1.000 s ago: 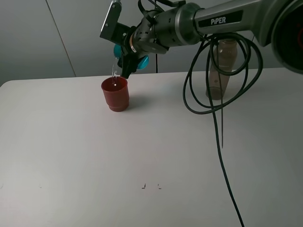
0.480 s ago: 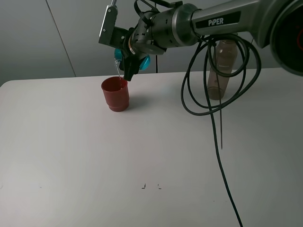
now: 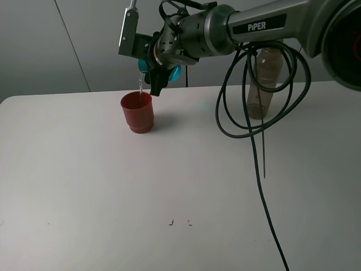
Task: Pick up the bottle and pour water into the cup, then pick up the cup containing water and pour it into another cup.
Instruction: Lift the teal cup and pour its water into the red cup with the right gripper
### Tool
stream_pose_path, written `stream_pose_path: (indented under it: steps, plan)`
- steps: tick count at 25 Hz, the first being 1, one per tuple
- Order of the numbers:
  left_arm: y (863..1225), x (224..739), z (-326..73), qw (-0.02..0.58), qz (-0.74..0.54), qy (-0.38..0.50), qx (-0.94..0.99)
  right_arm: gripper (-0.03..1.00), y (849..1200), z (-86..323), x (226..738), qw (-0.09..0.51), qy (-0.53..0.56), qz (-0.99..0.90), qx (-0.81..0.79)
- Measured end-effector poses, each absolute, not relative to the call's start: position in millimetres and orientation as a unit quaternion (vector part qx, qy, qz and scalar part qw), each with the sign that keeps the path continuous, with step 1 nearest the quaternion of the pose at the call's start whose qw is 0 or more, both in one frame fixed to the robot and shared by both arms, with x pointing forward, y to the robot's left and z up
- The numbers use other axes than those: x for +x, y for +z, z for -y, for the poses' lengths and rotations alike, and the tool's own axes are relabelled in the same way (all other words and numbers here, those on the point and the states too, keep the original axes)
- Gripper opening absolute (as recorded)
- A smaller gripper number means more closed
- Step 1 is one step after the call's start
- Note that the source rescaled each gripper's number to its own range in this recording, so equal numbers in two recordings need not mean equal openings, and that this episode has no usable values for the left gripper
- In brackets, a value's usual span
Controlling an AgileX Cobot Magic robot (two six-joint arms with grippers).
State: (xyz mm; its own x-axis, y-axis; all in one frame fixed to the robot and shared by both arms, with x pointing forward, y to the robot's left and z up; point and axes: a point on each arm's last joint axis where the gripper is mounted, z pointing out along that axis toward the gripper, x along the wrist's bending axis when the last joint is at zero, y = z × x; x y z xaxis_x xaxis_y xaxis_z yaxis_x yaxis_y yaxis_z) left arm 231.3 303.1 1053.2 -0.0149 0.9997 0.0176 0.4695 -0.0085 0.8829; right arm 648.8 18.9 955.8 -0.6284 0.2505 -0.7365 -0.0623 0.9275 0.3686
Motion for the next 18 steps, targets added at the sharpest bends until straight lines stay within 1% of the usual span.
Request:
stream_pose_path:
  steps: [18]
  plan:
    - [1053.2, 231.3, -303.1, 0.356, -0.607, 0.372, 0.605, 0.09, 957.9, -20.7, 648.9, 0.448, 0.166, -0.878, 0.011]
